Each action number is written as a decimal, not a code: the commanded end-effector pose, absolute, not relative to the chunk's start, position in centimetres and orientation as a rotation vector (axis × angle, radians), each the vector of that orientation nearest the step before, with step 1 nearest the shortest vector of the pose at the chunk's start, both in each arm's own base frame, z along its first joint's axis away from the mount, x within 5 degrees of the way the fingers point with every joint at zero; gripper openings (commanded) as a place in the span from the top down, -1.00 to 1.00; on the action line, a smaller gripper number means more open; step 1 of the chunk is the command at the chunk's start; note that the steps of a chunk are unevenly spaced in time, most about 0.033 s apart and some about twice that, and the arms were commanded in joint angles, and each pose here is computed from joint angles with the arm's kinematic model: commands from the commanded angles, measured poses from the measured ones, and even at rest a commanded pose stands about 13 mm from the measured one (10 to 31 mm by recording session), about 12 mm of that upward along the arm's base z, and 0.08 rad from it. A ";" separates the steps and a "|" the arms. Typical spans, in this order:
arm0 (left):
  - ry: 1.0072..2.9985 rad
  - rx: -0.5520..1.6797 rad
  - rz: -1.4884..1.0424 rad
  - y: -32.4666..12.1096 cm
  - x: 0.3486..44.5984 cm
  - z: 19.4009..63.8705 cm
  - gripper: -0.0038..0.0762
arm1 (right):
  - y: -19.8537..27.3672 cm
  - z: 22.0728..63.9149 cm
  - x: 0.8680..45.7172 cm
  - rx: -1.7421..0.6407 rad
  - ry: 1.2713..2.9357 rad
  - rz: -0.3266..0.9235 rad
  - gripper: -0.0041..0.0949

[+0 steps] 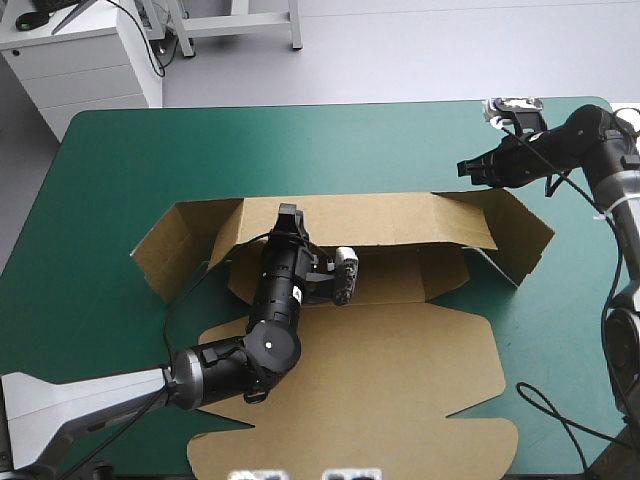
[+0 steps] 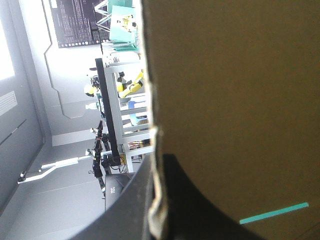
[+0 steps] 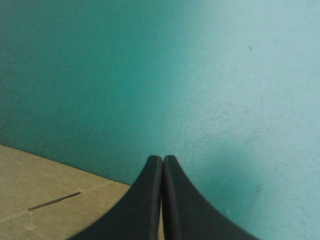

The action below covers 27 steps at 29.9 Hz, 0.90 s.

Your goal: Fold the box

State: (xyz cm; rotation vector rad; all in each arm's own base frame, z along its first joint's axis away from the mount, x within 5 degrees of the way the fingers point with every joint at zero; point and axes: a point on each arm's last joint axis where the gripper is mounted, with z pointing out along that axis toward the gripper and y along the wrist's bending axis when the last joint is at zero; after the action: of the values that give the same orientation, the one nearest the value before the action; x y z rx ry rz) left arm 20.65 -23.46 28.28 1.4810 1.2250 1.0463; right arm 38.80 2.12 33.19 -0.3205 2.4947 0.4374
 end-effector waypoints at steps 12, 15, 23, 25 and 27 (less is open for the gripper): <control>1.091 1.323 1.103 -23.4 20.9 32.9 0.92 | 2.9 36.5 35.4 -0.482 2.534 0.547 0.95; 1.108 1.321 1.108 -23.1 21.3 32.8 0.92 | 2.9 36.6 34.9 -0.475 2.545 0.546 0.95; 1.125 1.321 1.108 -22.8 21.7 32.7 0.92 | 3.0 34.0 32.3 -0.489 2.616 0.583 0.95; 1.122 1.327 1.101 -22.8 21.7 32.7 0.92 | 3.1 33.8 31.6 -0.486 2.627 0.591 0.95; 1.120 1.330 1.097 -22.9 21.7 32.7 0.92 | 3.1 33.9 31.0 -0.474 2.631 0.591 0.95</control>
State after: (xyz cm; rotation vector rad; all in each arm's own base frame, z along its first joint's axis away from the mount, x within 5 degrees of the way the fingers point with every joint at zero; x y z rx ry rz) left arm 21.79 -23.25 29.22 1.4463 1.2443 1.0262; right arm 32.58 2.87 31.52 -0.4645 2.7033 0.5804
